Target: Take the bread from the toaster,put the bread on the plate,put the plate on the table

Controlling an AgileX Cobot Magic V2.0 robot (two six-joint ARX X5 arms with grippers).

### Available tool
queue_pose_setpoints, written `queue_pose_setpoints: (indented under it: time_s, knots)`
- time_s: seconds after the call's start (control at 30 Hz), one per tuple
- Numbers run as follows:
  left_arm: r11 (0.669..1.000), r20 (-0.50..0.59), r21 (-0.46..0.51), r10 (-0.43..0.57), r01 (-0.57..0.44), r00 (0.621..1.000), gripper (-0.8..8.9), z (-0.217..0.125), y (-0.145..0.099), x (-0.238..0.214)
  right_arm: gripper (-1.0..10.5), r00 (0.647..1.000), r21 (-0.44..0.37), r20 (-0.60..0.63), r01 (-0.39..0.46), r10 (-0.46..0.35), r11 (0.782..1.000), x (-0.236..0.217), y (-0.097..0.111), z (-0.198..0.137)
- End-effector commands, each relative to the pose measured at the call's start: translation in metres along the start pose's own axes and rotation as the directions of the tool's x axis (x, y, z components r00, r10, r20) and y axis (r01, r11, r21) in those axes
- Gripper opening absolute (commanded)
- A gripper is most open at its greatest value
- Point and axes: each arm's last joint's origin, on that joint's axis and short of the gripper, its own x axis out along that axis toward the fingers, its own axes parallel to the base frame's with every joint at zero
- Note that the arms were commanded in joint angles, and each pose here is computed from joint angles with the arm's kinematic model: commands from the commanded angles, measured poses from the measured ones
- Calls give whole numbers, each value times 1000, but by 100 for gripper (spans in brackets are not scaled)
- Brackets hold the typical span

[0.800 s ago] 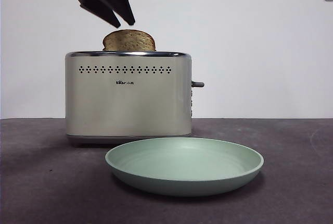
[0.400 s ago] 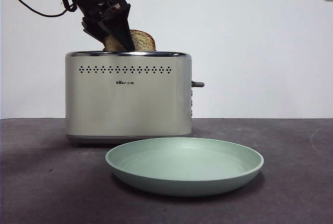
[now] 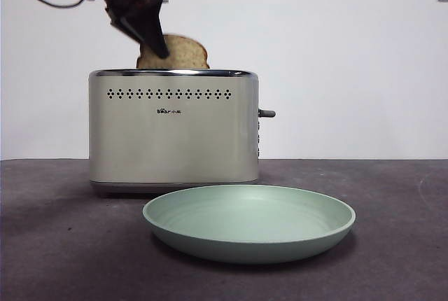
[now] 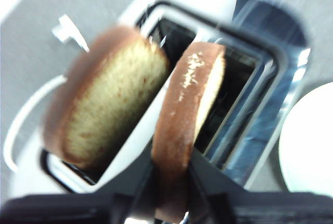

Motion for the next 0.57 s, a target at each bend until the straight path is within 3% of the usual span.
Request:
queue_pose_setpoints:
  time_s: [0.03, 0.3, 0.57]
  knots:
    - [1000, 65, -7, 24, -24, 998, -9, 8, -7, -25, 377, 999, 18, -44, 5, -5, 1000, 10, -7, -2]
    - [994, 265, -88, 82, -61, 961, -9, 20, -28, -109, 377, 968, 96, -251, 20, 5, 995, 46, -29, -18]
    - [987, 464, -154, 105, -37, 879, -8, 18, -56, -192, 377, 890, 180, -453, 43, 45, 983, 89, -53, -40]
